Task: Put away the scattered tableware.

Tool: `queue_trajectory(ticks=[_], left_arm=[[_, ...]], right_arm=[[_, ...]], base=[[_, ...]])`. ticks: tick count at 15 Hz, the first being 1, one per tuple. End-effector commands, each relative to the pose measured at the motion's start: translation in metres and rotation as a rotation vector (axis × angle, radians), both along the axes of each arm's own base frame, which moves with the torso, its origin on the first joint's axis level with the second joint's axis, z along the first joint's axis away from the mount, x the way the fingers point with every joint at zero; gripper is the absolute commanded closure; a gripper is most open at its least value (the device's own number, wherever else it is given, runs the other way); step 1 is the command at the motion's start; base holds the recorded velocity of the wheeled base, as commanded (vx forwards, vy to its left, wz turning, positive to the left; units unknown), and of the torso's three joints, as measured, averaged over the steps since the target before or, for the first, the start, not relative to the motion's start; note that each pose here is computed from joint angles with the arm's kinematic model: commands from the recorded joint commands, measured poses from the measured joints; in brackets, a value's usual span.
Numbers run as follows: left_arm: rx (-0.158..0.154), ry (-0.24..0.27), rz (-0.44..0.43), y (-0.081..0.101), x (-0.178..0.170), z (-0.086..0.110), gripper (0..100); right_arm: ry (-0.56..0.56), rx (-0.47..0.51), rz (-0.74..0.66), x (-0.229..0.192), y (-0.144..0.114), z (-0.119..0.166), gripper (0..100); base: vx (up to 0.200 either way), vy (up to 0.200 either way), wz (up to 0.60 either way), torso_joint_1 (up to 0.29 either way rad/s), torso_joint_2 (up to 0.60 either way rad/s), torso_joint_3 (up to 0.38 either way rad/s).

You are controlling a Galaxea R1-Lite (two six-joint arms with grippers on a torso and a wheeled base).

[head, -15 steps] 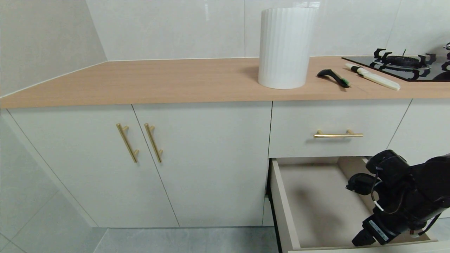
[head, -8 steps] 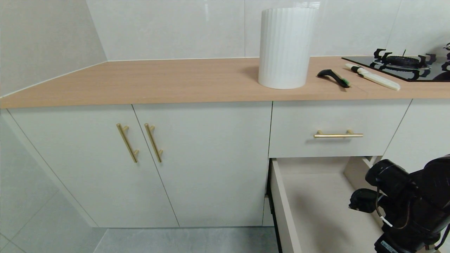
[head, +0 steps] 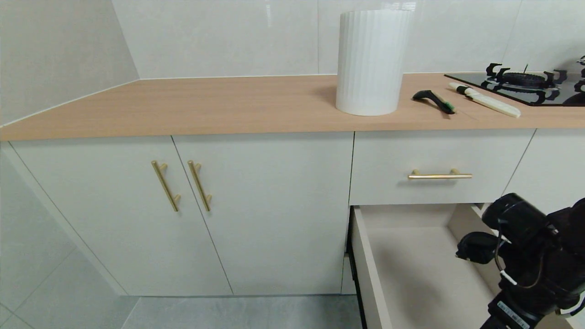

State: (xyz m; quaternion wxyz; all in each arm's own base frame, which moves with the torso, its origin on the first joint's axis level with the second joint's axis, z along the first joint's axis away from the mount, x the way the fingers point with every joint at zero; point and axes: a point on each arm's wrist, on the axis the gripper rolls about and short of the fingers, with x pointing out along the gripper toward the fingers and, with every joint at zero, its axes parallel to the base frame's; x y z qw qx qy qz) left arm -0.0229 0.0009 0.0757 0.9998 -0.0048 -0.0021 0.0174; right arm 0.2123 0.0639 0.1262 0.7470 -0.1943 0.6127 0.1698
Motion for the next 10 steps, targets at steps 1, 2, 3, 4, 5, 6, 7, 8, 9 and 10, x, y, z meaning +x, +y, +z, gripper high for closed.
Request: queue_trajectory(ticks=[1, 2, 3, 4, 5, 6, 7, 8, 9, 10], left_arm=[[0.000, 0.001, 0.000, 0.000, 0.000, 0.000, 0], [0.000, 0.001, 0.000, 0.000, 0.000, 0.000, 0], [0.000, 0.001, 0.000, 0.000, 0.000, 0.000, 0], [0.000, 0.001, 0.000, 0.000, 0.000, 0.000, 0], [-0.001, 0.001, 0.000, 0.000, 0.000, 0.000, 0], [0.000, 0.001, 0.000, 0.000, 0.000, 0.000, 0], [-0.001, 0.001, 0.000, 0.000, 0.000, 0.000, 0], [-0.001, 0.001, 0.000, 0.000, 0.000, 0.000, 0], [-0.001, 0.001, 0.000, 0.000, 0.000, 0.000, 0], [0.000, 0.001, 0.000, 0.000, 0.000, 0.000, 0]], right_arm=[[-0.214, 0.218, -0.074, -0.016, -0.002, 0.057, 0], [-0.246, 0.272, -0.071, -0.021, -0.003, 0.069, 0], [-0.305, 0.317, -0.060, -0.031, -0.005, 0.083, 0], [-0.357, 0.336, -0.057, -0.040, -0.008, 0.093, 0], [-0.396, 0.350, -0.052, -0.048, -0.010, 0.101, 0], [-0.432, 0.362, -0.047, -0.056, -0.013, 0.108, 0], [-0.468, 0.371, -0.043, -0.064, -0.015, 0.114, 0], [-0.484, 0.375, -0.042, -0.067, -0.016, 0.117, 0], [-0.526, 0.389, -0.035, -0.076, -0.019, 0.124, 0], [-0.548, 0.396, -0.031, -0.081, -0.020, 0.127, 0]], base=[[0.000, 0.000, 0.00, 0.000, 0.00, 0.000], [0.000, 0.000, 0.00, 0.000, 0.00, 0.000], [0.000, 0.000, 0.00, 0.000, 0.00, 0.000], [0.000, 0.000, 0.00, 0.000, 0.00, 0.000], [0.000, 0.000, 0.00, 0.000, 0.00, 0.000], [0.000, 0.000, 0.00, 0.000, 0.00, 0.000], [0.000, 0.000, 0.00, 0.000, 0.00, 0.000], [0.000, 0.000, 0.00, 0.000, 0.00, 0.000], [0.000, 0.000, 0.00, 0.000, 0.00, 0.000], [0.000, 0.000, 0.00, 0.000, 0.00, 0.000]])
